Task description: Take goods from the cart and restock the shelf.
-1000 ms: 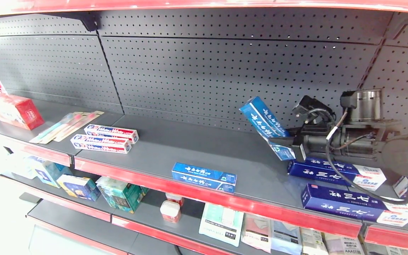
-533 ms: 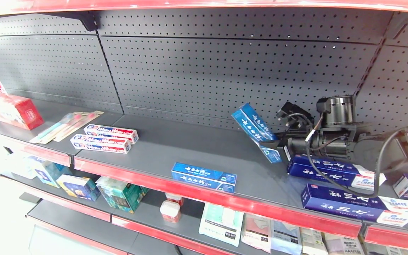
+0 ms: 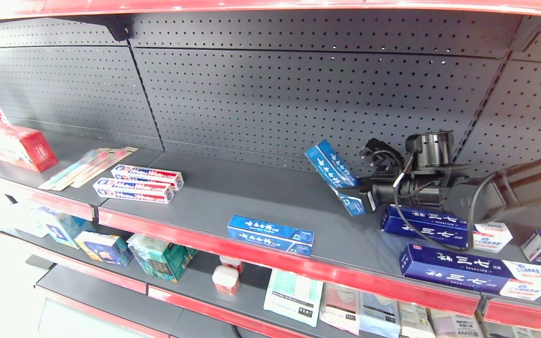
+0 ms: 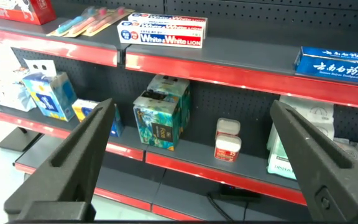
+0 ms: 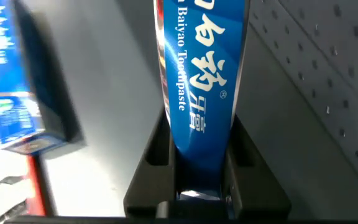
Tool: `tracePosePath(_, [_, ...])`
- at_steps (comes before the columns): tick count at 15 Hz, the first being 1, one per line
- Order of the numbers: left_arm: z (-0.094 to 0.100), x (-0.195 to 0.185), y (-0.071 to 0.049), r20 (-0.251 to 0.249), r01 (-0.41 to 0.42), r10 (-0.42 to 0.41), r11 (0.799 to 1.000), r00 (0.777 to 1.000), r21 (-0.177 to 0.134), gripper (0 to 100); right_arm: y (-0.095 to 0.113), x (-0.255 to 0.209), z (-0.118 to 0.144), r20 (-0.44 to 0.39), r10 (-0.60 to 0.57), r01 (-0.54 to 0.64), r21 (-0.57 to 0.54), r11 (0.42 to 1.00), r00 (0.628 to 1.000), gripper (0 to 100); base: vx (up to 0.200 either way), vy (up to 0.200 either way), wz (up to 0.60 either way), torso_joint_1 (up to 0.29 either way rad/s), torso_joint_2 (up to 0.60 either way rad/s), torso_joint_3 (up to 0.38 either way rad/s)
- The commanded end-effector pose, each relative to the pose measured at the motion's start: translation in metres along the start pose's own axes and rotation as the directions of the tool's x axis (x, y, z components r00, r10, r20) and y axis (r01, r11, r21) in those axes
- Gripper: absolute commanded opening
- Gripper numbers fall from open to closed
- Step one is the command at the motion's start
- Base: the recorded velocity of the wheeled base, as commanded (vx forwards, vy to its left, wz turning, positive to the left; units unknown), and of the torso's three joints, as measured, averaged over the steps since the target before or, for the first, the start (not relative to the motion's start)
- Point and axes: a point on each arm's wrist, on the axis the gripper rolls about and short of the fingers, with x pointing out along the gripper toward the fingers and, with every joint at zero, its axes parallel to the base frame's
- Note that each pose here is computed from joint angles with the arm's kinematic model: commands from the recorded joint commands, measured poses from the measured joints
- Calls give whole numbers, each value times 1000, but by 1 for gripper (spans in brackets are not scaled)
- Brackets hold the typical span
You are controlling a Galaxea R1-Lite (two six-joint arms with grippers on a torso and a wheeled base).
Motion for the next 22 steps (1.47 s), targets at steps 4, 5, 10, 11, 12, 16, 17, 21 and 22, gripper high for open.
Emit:
tracePosePath(4, [0, 0, 0, -1, 1, -1, 1000, 1000, 0, 100, -15, 13, -12, -21, -20, 21, 54, 998, 1000, 0, 0, 0, 0, 0, 0, 0])
tracePosePath(5, [0, 0, 0, -1, -1, 1, 1000, 1000, 0, 100, -15, 16, -13, -24, -17, 19, 53, 998, 1000, 0, 0, 0, 0, 0, 0, 0])
tracePosePath(10, [0, 0, 0, -1, 1, -1, 1000, 1000, 0, 100, -12, 34, -14, -26, 17, -16, 41, 999, 1000, 0, 0, 0, 0, 0, 0, 0])
tracePosePath(11, [0, 0, 0, -1, -1, 1, 1000, 1000, 0, 100, -10, 36, -15, -28, 26, -24, 42, 999, 999, 0, 0, 0, 0, 0, 0, 0])
tracePosePath(12, [0, 0, 0, -1, -1, 1, 1000, 1000, 0, 100, -8, 36, -15, -24, 40, -39, 38, 999, 999, 0, 0, 0, 0, 0, 0, 0])
tracePosePath(16, [0, 0, 0, -1, -1, 1, 1000, 1000, 0, 100, -3, 42, -17, -29, 65, -66, -13, 998, 997, 0, 0, 0, 0, 0, 0, 0])
tracePosePath(17, [0, 0, 0, -1, -1, 1, 1000, 1000, 0, 100, -3, 43, -17, -31, 66, -67, -32, 997, 997, 0, 0, 0, 0, 0, 0, 0])
tracePosePath(21, [0, 0, 0, -1, 1, -1, 1000, 1000, 0, 100, -1, 43, -22, -81, 72, -83, -137, 987, 994, 0, 0, 0, 0, 0, 0, 0])
tracePosePath(22, [0, 0, 0, -1, -1, 1, 1000, 1000, 0, 100, -1, 45, -23, -84, 72, -83, -139, 987, 994, 0, 0, 0, 0, 0, 0, 0])
